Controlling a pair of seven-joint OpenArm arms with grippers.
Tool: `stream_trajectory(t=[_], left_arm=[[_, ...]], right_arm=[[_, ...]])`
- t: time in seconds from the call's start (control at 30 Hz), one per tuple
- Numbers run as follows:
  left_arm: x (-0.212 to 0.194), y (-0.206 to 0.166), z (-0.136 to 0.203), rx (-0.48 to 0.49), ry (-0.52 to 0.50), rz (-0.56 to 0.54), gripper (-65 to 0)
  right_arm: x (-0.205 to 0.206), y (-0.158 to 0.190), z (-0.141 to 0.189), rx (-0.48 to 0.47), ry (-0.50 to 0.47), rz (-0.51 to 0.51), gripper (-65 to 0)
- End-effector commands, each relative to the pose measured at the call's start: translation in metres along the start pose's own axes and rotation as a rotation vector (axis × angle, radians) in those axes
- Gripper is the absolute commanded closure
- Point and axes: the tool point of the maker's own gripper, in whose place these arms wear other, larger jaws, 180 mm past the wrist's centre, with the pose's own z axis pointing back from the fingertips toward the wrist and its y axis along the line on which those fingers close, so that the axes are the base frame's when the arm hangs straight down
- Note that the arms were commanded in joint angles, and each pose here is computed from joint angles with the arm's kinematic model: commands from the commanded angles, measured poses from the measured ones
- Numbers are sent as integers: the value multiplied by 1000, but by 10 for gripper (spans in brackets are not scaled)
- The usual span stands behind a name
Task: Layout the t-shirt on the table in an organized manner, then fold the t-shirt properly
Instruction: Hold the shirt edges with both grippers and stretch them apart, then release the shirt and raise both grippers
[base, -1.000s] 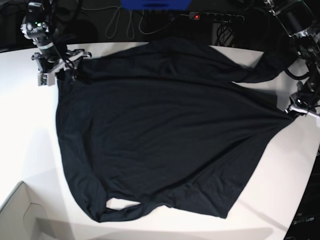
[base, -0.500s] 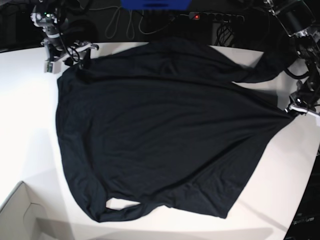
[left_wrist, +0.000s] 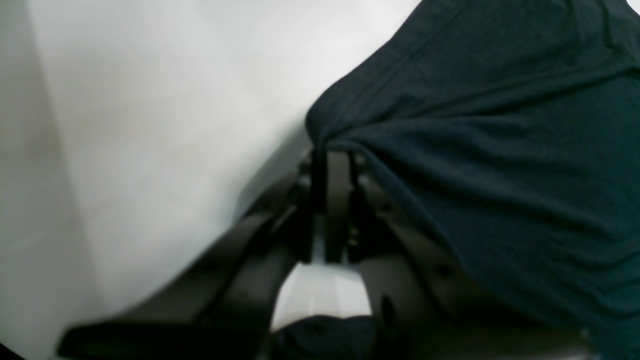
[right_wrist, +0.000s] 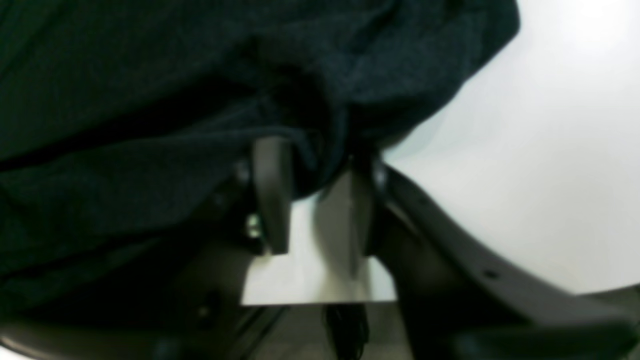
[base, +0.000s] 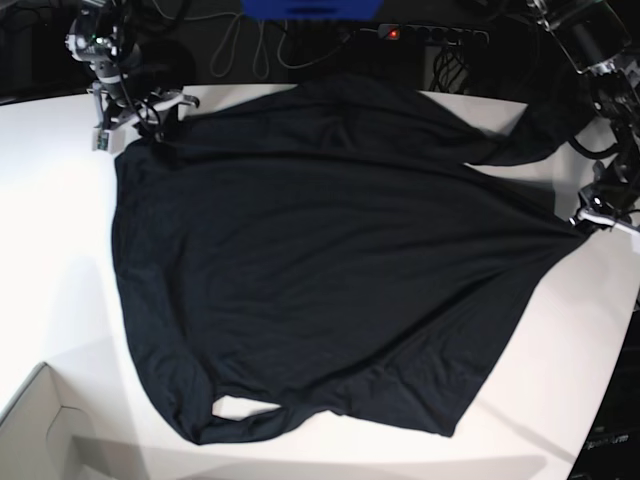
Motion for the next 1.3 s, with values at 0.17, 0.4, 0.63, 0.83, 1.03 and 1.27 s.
stream_trajectory(t=[0.17, 0.4, 0.63, 0.83, 1.03, 1.27], left_arm=[[17, 1, 5, -2, -45, -14, -1], [18, 0, 5, -2, -49, -12, -1], [20, 0, 5, -3, -52, -13, -1], [21, 1, 5, -1, -53, -16, -1], [18, 3, 6, 3, -47, -15, -1], [13, 31, 20, 60, -62, 32, -1]], right_arm=[[14, -4, 8, -7, -45, 17, 0], [16, -2, 31, -14, -61, 52, 0], [5, -10, 39, -30, -28, 78, 0], [11, -24, 41, -46, -14, 147, 0], [16, -33, 39, -53, -10, 181, 0], [16, -44, 16, -60, 7, 152, 0]])
